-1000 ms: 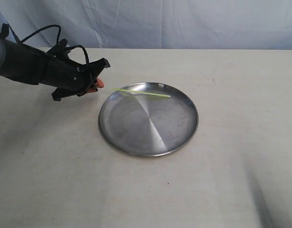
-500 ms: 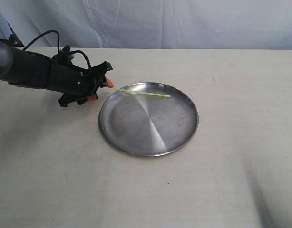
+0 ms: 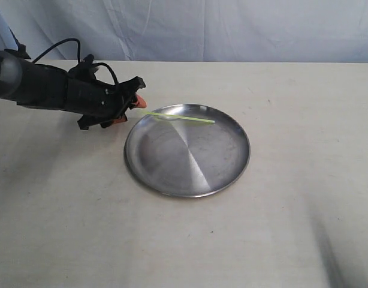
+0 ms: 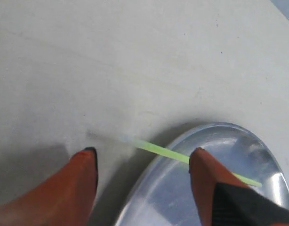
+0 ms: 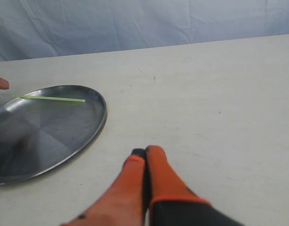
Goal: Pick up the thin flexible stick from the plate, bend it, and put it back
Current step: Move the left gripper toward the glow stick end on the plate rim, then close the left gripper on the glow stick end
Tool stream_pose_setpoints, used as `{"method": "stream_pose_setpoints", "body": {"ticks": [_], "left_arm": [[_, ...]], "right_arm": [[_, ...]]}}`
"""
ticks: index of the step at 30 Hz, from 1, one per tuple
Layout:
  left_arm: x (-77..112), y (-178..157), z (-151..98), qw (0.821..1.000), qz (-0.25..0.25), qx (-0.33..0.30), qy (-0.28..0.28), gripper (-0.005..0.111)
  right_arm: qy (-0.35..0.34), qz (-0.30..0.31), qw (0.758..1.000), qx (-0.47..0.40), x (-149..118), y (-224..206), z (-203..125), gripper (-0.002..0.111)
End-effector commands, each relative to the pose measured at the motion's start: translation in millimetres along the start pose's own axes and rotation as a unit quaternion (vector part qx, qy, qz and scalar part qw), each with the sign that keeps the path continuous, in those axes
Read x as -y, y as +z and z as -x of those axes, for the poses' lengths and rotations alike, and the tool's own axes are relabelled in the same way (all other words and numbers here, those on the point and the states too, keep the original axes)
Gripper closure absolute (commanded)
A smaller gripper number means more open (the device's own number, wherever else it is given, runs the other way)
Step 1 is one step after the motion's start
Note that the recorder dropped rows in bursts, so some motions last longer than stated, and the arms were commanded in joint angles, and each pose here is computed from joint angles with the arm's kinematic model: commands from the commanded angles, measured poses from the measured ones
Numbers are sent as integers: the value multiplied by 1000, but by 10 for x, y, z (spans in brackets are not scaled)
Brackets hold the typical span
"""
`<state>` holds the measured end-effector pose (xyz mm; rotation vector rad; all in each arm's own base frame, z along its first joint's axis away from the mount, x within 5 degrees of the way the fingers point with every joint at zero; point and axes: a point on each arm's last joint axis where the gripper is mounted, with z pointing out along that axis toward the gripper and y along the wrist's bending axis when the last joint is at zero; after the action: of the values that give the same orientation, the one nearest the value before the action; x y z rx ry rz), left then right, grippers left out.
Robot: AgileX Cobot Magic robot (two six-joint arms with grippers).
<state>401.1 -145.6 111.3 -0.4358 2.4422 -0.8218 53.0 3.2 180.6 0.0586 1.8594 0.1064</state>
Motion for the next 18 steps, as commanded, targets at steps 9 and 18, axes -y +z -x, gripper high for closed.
{"method": "stream_pose_setpoints", "body": {"ticks": [9,18], "left_arm": [[28,229,27,1000,-12,-5,-5,51],[72,257,-3,1000,-6,-2,-3,51]], "right_arm": [[-3,-2,1000,8,4,0,2,108],[-3,-2,1000,8,4,0,2,108]]}}
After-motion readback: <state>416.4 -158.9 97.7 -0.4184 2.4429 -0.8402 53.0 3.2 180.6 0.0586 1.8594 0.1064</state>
